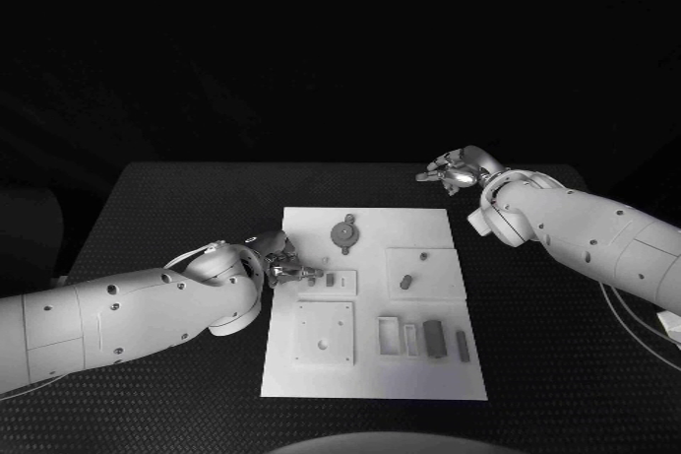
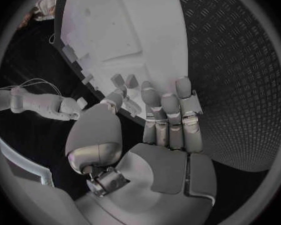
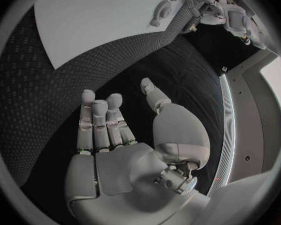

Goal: Assemble the parts on the task board

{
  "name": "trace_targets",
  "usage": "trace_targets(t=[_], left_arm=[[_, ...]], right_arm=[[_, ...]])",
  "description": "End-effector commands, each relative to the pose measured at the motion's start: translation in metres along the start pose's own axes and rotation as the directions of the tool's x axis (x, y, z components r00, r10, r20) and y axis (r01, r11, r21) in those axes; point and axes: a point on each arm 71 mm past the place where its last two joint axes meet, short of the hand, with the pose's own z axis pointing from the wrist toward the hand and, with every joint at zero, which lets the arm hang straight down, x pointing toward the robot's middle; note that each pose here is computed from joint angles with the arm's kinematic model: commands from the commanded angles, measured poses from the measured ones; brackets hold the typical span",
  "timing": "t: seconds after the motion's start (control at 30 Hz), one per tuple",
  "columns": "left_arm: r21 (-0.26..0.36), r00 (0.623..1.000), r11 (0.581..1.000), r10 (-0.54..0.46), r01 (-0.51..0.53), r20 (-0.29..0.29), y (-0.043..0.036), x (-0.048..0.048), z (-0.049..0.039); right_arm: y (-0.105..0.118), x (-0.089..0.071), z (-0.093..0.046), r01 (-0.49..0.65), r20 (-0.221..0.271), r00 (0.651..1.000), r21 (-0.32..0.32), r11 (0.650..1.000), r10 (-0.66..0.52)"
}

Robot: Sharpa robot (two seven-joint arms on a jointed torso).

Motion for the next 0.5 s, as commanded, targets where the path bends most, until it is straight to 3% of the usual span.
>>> trace_targets(t=[0.03,0.27,0.37,0.5], left_arm=[[0.016,0.993,0.993,-0.121,0.121,0.009,-0.002,-0.0043,0.0012],[0.055,0.95,0.95,-0.309,0.307,0.03,-0.0036,-0.0202,0.0086],[0.104,0.937,0.934,-0.348,0.343,0.035,-0.0063,-0.0254,0.0127],[0.207,0.945,0.932,-0.319,0.299,0.075,-0.0138,-0.0333,0.0192]], right_arm=[[0.0,0.001,0.0,-0.002,-0.009,1.0,-0.008,1.0,0.002],[0.0,0.001,0.0,-0.002,-0.01,1.0,-0.008,1.0,0.002],[0.0,0.001,0.0,-0.002,-0.011,1.0,-0.008,1.0,0.002],[-0.001,0.001,-0.001,-0.002,-0.013,1.0,-0.007,1.0,0.002]])
